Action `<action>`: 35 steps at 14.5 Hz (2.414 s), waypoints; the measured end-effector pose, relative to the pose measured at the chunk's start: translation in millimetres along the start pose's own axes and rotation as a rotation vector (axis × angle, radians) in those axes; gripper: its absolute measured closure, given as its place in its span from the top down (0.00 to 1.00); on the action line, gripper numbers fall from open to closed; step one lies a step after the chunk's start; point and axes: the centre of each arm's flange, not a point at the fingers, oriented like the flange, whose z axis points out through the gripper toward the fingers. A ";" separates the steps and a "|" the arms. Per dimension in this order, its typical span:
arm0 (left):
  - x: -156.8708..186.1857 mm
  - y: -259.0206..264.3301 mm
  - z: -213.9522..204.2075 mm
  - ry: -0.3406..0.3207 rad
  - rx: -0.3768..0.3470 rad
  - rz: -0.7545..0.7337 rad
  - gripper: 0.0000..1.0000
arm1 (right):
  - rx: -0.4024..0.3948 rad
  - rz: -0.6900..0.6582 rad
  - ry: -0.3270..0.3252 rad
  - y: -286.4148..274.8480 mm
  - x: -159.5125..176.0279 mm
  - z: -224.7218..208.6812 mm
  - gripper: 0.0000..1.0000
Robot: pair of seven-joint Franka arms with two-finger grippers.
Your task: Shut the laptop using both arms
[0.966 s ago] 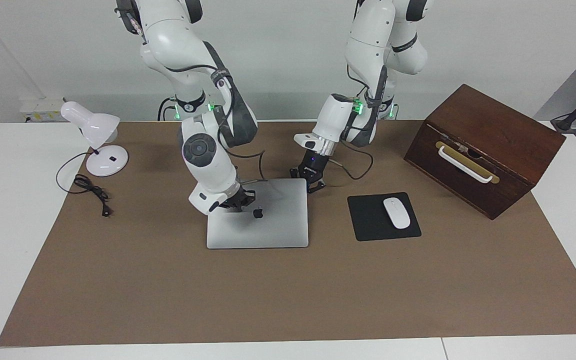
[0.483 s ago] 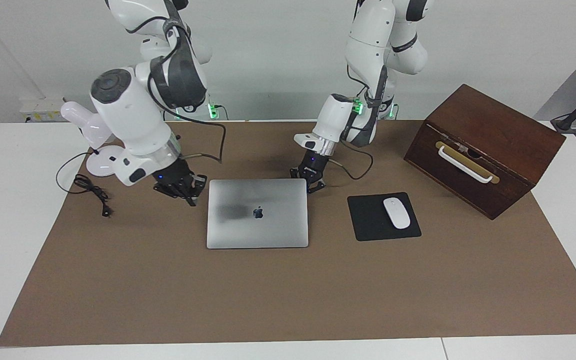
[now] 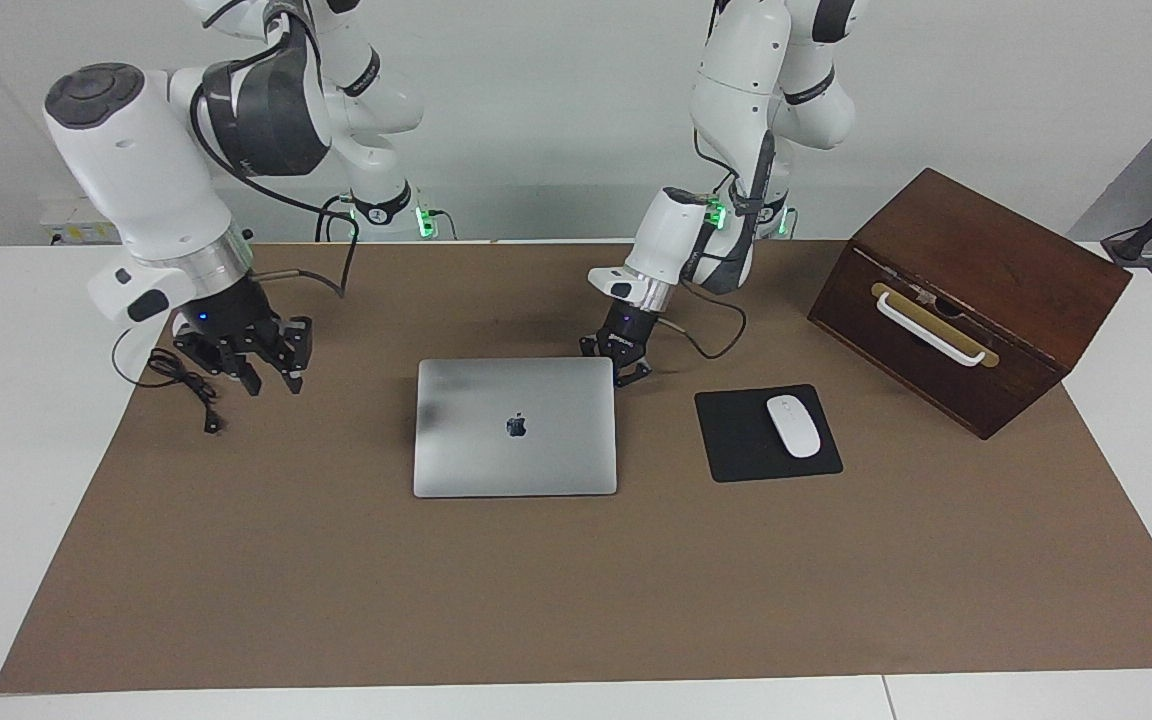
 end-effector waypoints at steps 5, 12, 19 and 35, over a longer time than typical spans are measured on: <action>7.7 -2.6 -0.3 -0.049 0.001 -0.025 0.01 | -0.008 0.028 -0.022 22.1 -17.6 -26.1 1.00; 11.8 -23.3 -5.2 -0.157 0.020 -0.061 0.01 | -0.016 0.111 -0.048 26.6 -43.5 -27.4 1.00; 17.2 -55.0 -24.0 -0.399 0.037 -0.124 0.01 | -0.020 0.122 -0.034 30.8 -59.7 -41.8 1.00; 105.9 -99.9 -101.8 -0.693 -0.020 -0.280 0.01 | -0.023 0.118 0.019 26.4 -75.3 -74.4 1.00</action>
